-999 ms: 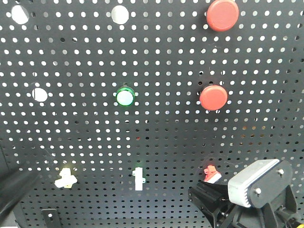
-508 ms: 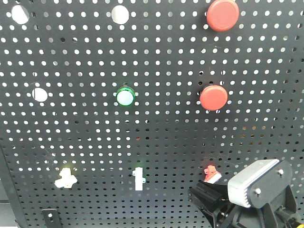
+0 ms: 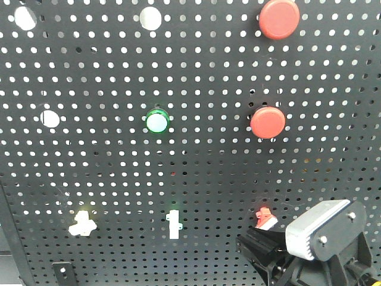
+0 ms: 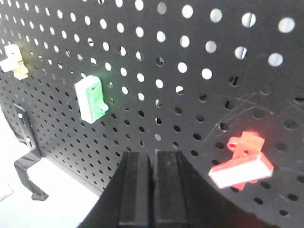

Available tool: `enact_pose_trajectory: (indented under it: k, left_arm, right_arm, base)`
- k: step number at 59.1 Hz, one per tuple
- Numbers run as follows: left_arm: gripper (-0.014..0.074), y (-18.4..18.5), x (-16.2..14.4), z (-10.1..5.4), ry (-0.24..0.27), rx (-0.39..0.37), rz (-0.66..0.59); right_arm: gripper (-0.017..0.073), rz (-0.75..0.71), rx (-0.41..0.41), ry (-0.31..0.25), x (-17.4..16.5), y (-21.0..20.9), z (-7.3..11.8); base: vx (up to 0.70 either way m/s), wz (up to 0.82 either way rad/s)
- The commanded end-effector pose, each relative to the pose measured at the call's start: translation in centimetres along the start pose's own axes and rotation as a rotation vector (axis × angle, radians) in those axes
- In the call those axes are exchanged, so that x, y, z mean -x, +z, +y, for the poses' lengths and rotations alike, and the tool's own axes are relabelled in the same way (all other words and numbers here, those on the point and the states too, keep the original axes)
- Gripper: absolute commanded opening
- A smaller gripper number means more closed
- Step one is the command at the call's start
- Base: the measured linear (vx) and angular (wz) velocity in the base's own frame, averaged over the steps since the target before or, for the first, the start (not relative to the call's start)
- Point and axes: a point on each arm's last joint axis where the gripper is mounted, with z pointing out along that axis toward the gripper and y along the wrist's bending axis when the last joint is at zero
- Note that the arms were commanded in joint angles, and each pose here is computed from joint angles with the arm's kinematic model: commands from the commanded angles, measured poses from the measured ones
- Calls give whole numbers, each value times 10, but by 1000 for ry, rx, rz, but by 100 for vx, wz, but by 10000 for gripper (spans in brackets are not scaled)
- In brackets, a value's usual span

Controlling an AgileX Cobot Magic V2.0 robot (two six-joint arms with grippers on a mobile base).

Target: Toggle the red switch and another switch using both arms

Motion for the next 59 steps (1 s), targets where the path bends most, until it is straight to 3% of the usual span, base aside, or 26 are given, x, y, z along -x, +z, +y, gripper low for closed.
enact_pose_trajectory:
  k: [1,34,42,49,59]
  left_arm:
    - [2,0,1,0,-23,-1,-68]
    - [2,0,1,0,-23,-1,-68]
    - [2,0,1,0,-23,-1,-68]
    - [2,0,1,0,-23,-1,-68]
    - [2,0,1,0,-23,-1,-68]
  right_arm:
    - [-6,-134,5,-6,22,-5,0]
    - [-6,-134,5,-6,22,-5,0]
    - [-6,-143,-9,-70,24,-8,-2]
    - [-6,-162,-48,-96,31,-24,-9]
    - [-6,-129,-189,-61,37,-66,-30]
  base:
    - [0,0]
    - [0,0]
    - [0,0]
    - [0,0]
    - [0,0]
